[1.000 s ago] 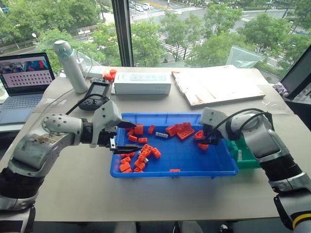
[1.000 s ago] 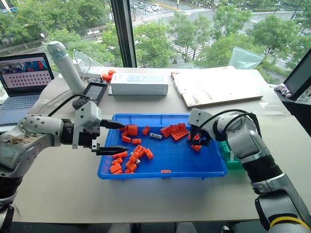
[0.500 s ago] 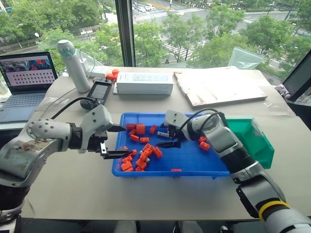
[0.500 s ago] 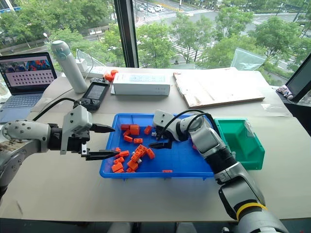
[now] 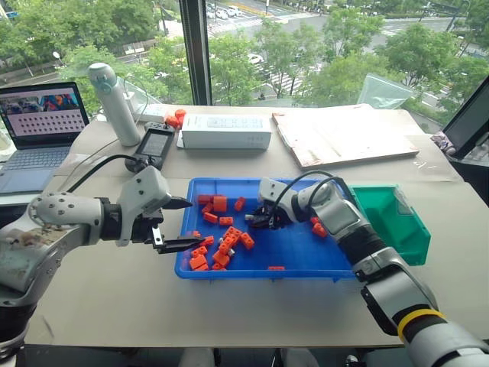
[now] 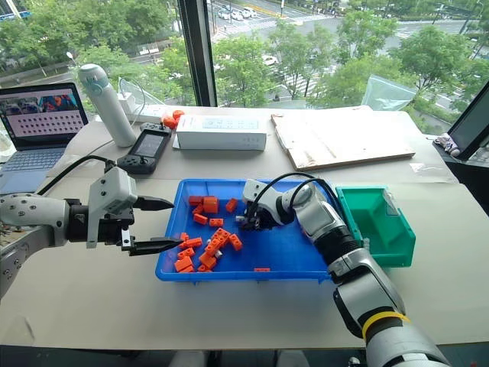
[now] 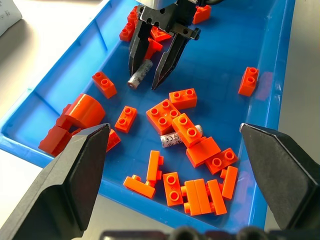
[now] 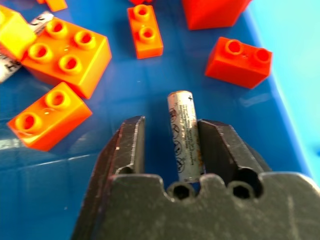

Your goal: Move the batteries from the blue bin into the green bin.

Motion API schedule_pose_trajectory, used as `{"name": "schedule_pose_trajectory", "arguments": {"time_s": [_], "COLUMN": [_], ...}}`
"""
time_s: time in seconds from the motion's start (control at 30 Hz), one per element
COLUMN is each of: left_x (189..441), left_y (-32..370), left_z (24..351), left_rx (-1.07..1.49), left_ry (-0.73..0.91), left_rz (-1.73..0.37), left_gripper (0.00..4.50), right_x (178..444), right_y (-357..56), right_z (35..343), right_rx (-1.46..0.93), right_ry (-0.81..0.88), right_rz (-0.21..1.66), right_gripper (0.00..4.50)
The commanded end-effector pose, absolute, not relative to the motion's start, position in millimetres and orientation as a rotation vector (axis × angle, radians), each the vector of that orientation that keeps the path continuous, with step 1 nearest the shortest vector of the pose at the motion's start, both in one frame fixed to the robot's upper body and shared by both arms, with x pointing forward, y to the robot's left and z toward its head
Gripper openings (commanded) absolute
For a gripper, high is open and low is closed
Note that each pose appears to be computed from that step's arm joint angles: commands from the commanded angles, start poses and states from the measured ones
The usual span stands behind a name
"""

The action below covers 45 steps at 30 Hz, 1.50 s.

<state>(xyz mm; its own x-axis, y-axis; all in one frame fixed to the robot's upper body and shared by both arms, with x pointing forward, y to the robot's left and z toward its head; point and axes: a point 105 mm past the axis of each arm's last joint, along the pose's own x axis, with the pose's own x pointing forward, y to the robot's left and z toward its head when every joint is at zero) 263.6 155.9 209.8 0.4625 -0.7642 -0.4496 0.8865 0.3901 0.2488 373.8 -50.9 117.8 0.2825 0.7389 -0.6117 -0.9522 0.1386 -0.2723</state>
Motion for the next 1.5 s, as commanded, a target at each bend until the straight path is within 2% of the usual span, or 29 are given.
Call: {"name": "schedule_pose_trajectory", "arguments": {"time_s": [0.03,0.07,0.27,0.37,0.5,0.6,0.83,0.9,0.97,1.07,1.1,1.17,1.27,1.4,1.5], "left_x": [264,264,267,275,293,298,307,307,306,304,302,299,296,286,279], "left_y": [148,146,133,127,111,100,102,109,115,120,125,133,143,162,168], "left_z": [215,215,207,208,208,211,208,205,204,204,204,205,206,202,202], "left_rx": [0.508,0.504,0.473,0.455,0.456,0.453,0.523,0.539,0.546,0.568,0.578,0.589,0.603,0.631,0.63], "left_ry": [0.236,0.232,0.242,0.216,0.167,0.136,0.16,0.183,0.192,0.202,0.213,0.228,0.25,0.314,0.338], "left_rz": [-1.096,-1.109,-1.218,-1.255,-1.286,-1.335,-1.345,-1.326,-1.311,-1.291,-1.277,-1.25,-1.209,-1.159,-1.134], "left_gripper": [4.5,4.5,4.5,4.5,4.5,4.5,4.5,4.5,4.5,4.5,4.5,4.5,4.5,4.5,4.5], "right_x": [367,368,359,358,349,341,333,330,331,342,348,347,330,315,307], "right_y": [-62,-66,-112,-162,-246,-268,-293,-293,-292,-287,-260,-200,-127,-67,-43], "right_z": [124,132,200,236,251,249,204,200,202,216,222,225,214,185,170], "right_rx": [-0.692,-0.676,-0.611,-0.58,-0.695,-0.701,-0.713,-0.708,-0.72,-0.745,-0.73,-0.667,-0.576,-0.57,-0.57], "right_ry": [0.369,0.347,0.193,0.137,0.192,0.22,0.378,0.416,0.427,0.357,0.296,0.203,0.171,0.172,0.182], "right_rz": [1.263,1.24,1.153,0.952,0.62,0.532,0.453,0.47,0.479,0.457,0.548,0.769,1.054,1.253,1.337], "right_gripper": [0.43,0.25,0.25,0.25,0.25,0.25,0.25,1.26,1.84,2.87,3.21,3.21,3.21,3.21,3.21]}}
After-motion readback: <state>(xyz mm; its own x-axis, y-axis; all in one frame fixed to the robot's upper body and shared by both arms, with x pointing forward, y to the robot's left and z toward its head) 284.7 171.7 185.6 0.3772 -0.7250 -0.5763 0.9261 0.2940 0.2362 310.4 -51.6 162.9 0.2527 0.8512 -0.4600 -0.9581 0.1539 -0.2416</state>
